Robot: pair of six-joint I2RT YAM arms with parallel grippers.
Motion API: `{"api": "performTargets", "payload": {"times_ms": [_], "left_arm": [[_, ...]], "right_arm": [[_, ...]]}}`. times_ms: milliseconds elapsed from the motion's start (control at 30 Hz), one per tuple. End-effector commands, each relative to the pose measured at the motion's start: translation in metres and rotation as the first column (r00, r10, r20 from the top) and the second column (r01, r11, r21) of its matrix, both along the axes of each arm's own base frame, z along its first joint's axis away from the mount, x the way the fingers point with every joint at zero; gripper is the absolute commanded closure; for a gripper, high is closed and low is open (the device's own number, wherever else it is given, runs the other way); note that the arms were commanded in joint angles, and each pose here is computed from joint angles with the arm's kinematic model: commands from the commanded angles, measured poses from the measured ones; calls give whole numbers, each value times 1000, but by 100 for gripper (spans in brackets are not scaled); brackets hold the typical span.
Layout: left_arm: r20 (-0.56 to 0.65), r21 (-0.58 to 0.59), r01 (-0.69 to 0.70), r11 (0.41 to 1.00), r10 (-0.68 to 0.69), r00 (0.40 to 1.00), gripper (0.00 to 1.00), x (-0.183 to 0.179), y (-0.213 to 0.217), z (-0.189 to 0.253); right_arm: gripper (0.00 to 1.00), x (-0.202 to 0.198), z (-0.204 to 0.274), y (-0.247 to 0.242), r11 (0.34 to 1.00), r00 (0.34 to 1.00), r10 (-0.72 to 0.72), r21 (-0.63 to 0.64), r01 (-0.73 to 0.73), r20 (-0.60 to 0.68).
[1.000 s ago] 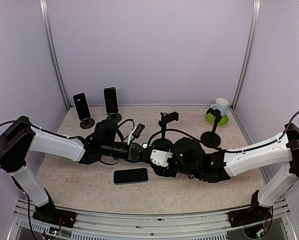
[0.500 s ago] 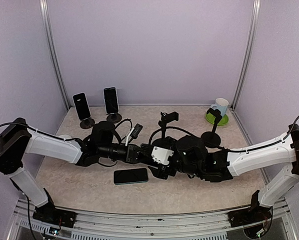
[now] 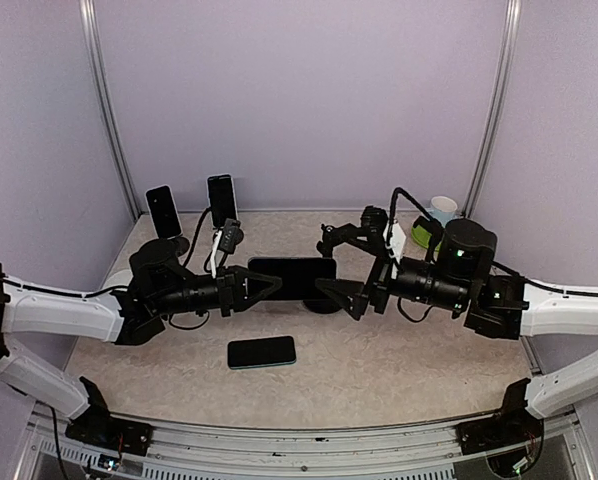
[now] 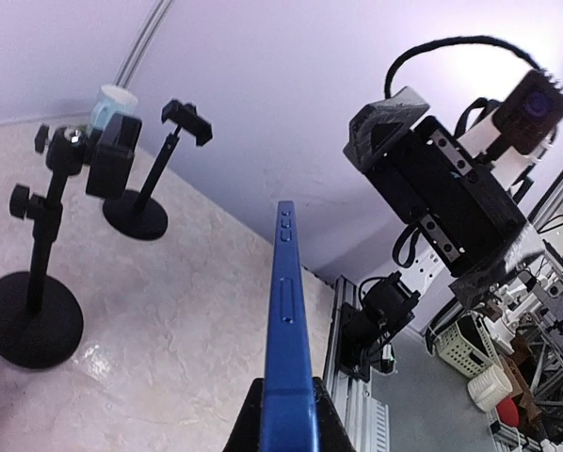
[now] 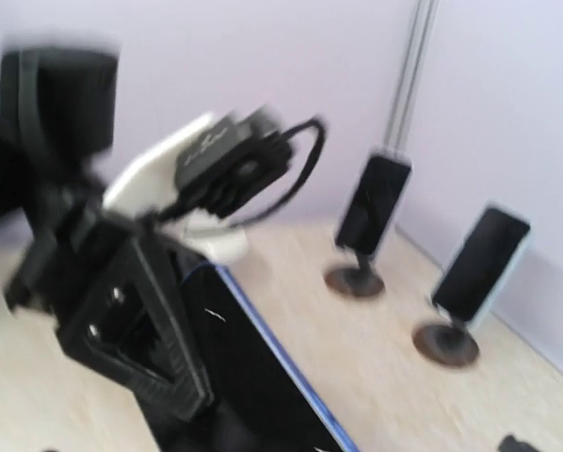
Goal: Place the phone on the phone stand
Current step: Pass from the left arm to the right
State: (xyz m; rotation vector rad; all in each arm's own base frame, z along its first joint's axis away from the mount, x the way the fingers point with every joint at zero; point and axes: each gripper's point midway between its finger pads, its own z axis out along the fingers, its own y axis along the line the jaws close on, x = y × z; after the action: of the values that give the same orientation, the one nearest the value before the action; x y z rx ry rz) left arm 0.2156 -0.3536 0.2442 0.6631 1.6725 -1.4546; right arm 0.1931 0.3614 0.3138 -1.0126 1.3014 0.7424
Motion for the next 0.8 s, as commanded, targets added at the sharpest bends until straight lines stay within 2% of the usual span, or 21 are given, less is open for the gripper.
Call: {"api": "performTargets", "payload": {"times_ms": [0, 167, 433, 767], "left_arm": [[179, -197, -37, 980, 73, 981, 100, -3, 16, 59], [243, -271, -21, 962, 89, 966, 100, -14, 19, 78], [315, -337, 8, 942, 104, 943, 100, -32, 27, 91], [321, -343, 46, 938, 71, 944, 100, -39, 23, 93]], "right_arm": [[0, -13, 20, -12, 979, 985, 128, 175, -106, -118], [5, -2, 22, -24, 940, 942, 229, 308, -148, -247], [12, -6, 4, -13, 904, 864, 368, 348, -246, -344], [28, -17, 3, 1, 850, 796, 498, 376, -370, -344]]}}
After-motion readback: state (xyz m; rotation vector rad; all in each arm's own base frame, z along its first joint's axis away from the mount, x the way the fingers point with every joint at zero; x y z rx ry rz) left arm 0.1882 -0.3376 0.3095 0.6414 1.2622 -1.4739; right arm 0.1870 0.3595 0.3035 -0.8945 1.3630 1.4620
